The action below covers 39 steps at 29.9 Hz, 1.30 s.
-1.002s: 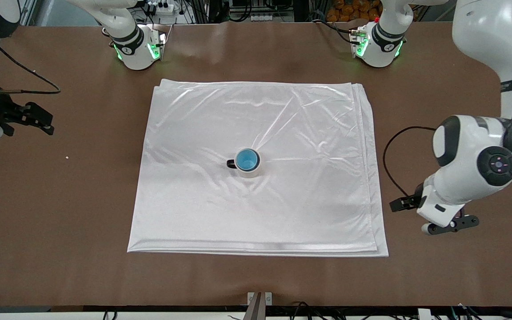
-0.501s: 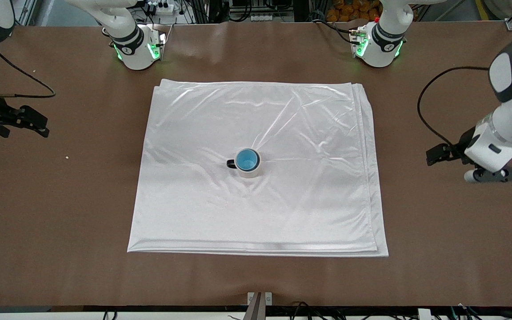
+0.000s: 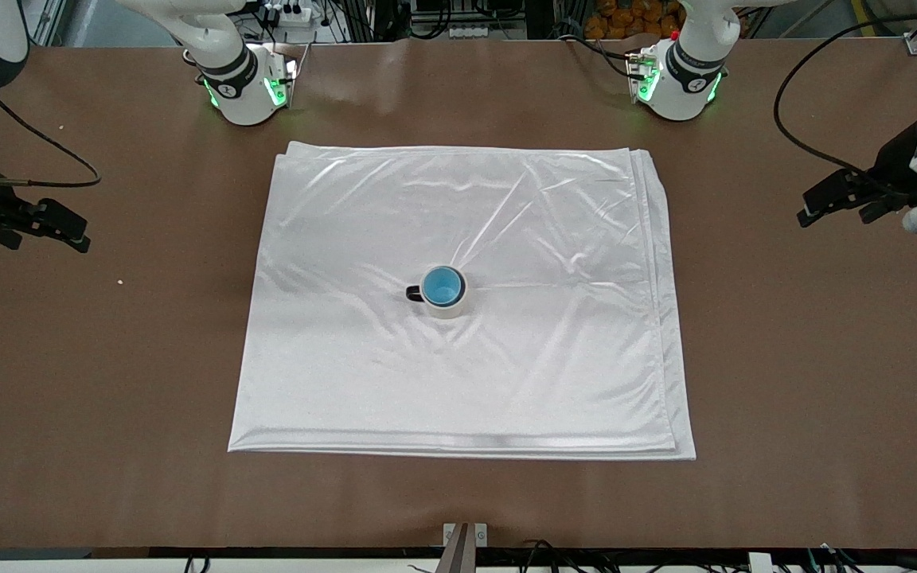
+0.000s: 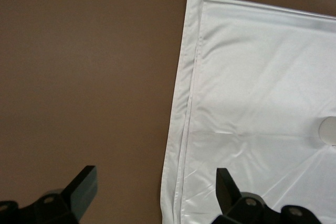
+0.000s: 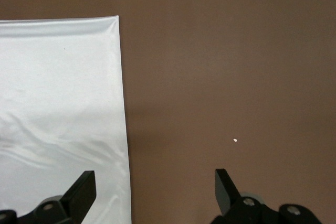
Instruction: Place blue cup into white mug on cloth
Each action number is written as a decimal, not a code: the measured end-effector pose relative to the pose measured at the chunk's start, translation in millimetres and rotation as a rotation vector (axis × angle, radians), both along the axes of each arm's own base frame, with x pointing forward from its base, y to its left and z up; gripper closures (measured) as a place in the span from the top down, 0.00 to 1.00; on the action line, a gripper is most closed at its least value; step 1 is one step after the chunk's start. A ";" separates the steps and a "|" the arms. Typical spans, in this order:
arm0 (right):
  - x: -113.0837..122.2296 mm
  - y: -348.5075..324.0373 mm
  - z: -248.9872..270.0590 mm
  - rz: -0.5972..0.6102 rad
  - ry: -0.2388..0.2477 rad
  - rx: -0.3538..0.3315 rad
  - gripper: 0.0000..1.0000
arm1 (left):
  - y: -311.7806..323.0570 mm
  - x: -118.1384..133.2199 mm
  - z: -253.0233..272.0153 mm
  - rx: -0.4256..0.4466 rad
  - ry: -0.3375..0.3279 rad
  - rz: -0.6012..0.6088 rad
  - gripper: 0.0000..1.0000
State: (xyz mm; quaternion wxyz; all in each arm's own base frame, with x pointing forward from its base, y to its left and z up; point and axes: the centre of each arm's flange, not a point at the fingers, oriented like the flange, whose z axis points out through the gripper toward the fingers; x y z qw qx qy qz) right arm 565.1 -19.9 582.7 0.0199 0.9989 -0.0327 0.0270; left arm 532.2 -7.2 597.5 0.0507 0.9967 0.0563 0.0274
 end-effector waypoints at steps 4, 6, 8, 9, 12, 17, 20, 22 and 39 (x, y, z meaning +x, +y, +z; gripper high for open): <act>-0.1 0.0 -0.1 -0.012 0.000 0.001 1.00 | -1.6 -3.5 19.5 -0.001 -0.018 -0.005 1.00; -0.1 0.0 -0.1 -0.014 0.000 0.001 1.00 | -3.1 -3.4 24.5 0.000 -0.025 -0.015 1.00; -0.1 -0.1 -0.1 -0.015 0.000 0.001 1.00 | -4.0 -3.3 27.6 0.002 -0.031 -0.042 1.00; -0.1 -0.1 -0.1 -0.016 0.000 0.001 1.00 | -3.9 -3.2 28.5 0.005 -0.033 -0.051 1.00; -0.1 -0.1 -0.2 -0.017 0.001 0.001 1.00 | -2.4 -2.4 32.8 0.027 -0.044 -0.075 1.00; -0.1 -0.1 -0.1 -0.019 0.001 0.001 1.00 | -2.9 -4.4 37.6 0.066 -0.031 -0.098 1.00; -0.1 -0.1 -0.1 -0.019 0.000 0.001 1.00 | -6.7 -6.1 37.1 0.088 -0.016 -0.111 1.00; -0.1 -0.1 -0.1 -0.019 0.000 0.002 1.00 | -10.8 -7.2 36.2 0.094 -0.005 -0.120 1.00; 0.0 0.0 -0.1 -0.019 0.000 0.002 1.00 | -22.3 -8.3 39.7 0.094 0.044 -0.145 1.00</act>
